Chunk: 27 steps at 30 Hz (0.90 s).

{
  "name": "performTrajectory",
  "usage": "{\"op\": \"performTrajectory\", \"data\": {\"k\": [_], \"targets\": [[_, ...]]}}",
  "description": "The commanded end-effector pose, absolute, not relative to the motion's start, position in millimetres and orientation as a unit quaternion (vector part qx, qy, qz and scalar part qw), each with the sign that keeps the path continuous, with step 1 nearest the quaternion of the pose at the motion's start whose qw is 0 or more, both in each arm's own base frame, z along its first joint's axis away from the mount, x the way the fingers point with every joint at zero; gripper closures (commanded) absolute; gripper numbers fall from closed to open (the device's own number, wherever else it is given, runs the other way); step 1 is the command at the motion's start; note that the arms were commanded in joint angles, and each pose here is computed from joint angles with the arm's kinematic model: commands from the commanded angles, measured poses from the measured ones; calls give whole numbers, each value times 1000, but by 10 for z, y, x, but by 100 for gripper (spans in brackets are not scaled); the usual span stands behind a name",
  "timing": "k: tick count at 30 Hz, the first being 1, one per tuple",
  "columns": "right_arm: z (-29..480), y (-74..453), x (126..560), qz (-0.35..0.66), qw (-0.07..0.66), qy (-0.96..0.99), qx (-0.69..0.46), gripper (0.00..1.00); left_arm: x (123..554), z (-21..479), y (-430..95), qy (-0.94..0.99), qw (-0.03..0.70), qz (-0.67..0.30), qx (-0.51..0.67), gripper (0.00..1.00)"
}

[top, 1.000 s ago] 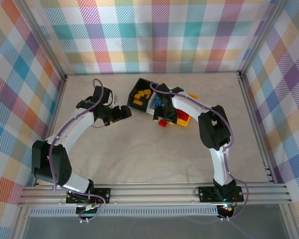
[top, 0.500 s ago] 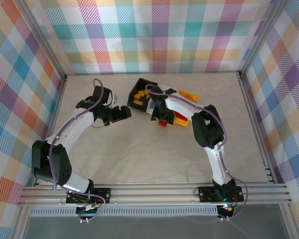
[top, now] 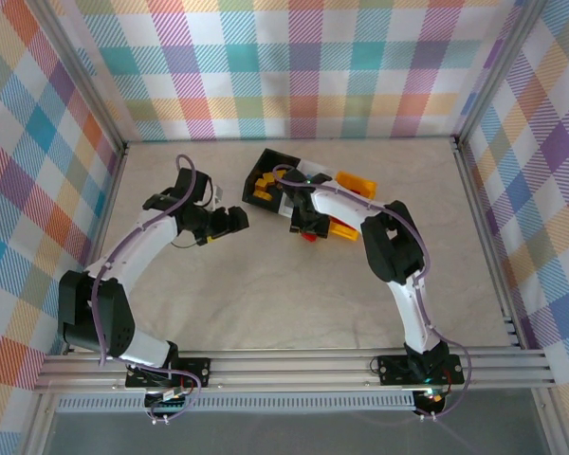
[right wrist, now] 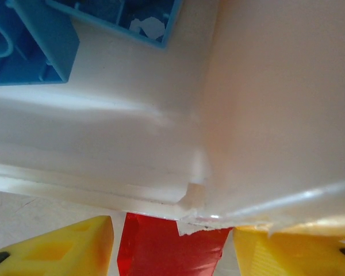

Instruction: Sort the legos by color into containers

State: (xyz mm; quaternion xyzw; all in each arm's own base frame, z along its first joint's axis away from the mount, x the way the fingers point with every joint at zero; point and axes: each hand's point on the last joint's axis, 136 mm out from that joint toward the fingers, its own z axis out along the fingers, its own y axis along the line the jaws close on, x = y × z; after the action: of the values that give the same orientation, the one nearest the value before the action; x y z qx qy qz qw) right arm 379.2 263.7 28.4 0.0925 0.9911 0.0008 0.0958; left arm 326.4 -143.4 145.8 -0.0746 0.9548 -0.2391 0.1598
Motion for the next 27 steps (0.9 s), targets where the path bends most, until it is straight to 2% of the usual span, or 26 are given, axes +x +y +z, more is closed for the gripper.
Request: {"op": "performTrajectory", "data": {"k": [1,9,27], "targets": [[128,2555,3487,-19,53,995,84,48,3197,1492,-1406,953,163,-247,-73,15],[223,2403,3289,-29,69,994,81,66,3198,1466,-1426,951,161,-253,-74,14],[931,2287,3268,-2,129,989,65,67,3207,1458,-1435,951,162,-254,-69,14]]}}
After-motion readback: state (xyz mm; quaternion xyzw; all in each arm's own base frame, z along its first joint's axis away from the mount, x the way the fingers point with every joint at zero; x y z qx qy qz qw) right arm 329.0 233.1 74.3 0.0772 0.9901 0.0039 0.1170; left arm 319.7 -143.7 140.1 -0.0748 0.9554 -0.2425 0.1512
